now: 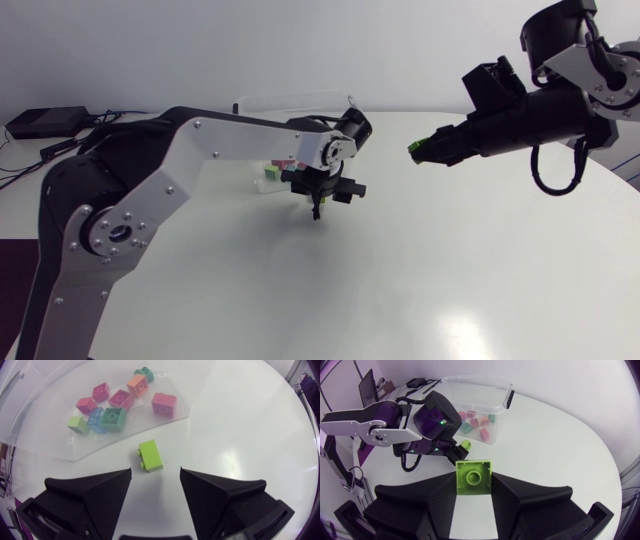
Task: Place the duplo bricks in the container
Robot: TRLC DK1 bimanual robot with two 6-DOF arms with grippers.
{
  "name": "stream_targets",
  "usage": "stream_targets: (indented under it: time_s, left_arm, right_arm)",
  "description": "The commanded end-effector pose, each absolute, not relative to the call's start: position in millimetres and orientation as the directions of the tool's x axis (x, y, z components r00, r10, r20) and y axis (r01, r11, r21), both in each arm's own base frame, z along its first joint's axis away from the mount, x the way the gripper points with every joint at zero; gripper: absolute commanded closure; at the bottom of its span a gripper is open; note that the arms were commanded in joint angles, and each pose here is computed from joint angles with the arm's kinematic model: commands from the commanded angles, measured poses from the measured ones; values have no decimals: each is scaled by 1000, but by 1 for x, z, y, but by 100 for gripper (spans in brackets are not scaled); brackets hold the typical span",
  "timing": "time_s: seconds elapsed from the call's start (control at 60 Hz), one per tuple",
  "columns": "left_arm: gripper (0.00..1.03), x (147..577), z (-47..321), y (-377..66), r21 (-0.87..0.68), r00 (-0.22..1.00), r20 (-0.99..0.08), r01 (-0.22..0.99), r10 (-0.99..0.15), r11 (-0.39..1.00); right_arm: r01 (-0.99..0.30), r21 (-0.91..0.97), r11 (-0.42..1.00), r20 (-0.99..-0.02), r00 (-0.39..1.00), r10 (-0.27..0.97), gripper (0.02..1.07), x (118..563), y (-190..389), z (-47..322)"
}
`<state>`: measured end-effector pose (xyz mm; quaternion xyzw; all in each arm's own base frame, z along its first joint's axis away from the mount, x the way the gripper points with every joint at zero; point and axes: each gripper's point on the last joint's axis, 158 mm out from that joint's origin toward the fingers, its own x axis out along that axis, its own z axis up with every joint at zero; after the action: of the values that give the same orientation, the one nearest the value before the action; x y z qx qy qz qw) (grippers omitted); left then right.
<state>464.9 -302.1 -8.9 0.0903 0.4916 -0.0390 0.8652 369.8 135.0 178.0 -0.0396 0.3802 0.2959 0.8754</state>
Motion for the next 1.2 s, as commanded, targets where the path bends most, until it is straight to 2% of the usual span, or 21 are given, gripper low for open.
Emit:
stream_targets:
  time_s: [0.0, 0.1, 0.183, 0.533, 0.8, 0.917, 1.05, 1.117, 1.183]
  left_arm:
    - [37, 473, -17, -300, 117, 520, -853, 113, 41, 987]
    - [38, 488, -15, -293, 126, 538, -840, 82, 62, 989]
    - [44, 493, -15, -293, 123, 541, -839, 76, 63, 990]
    - [42, 482, -19, -301, 157, 499, -862, 106, 84, 982]
    - [41, 480, -22, -303, 118, 457, -888, 106, 57, 987]
    - [48, 484, -23, -303, 120, 454, -889, 102, 61, 988]
    - [67, 483, -29, -302, 118, 427, -902, 104, 63, 988]
    - [74, 482, -33, -298, 112, 413, -909, 99, 62, 989]
    - [75, 481, -34, -298, 105, 405, -913, 97, 57, 990]
  right_arm:
    - [-532, 177, 828, -694, 530, 488, 77, 364, 131, 172]
    - [-532, 180, 828, -693, 529, 490, 77, 364, 131, 172]
    - [-532, 179, 828, -690, 531, 491, 77, 364, 131, 174]
    - [-528, 192, 828, -690, 527, 496, 77, 363, 126, 168]
    - [-520, 199, 831, -694, 524, 494, 77, 362, 121, 162]
    - [-517, 202, 832, -694, 523, 494, 77, 362, 121, 160]
    - [-518, 206, 830, -691, 524, 498, 77, 363, 122, 161]
    - [-517, 210, 830, -690, 522, 501, 77, 364, 122, 160]
    - [-517, 210, 830, -690, 522, 501, 77, 365, 122, 159]
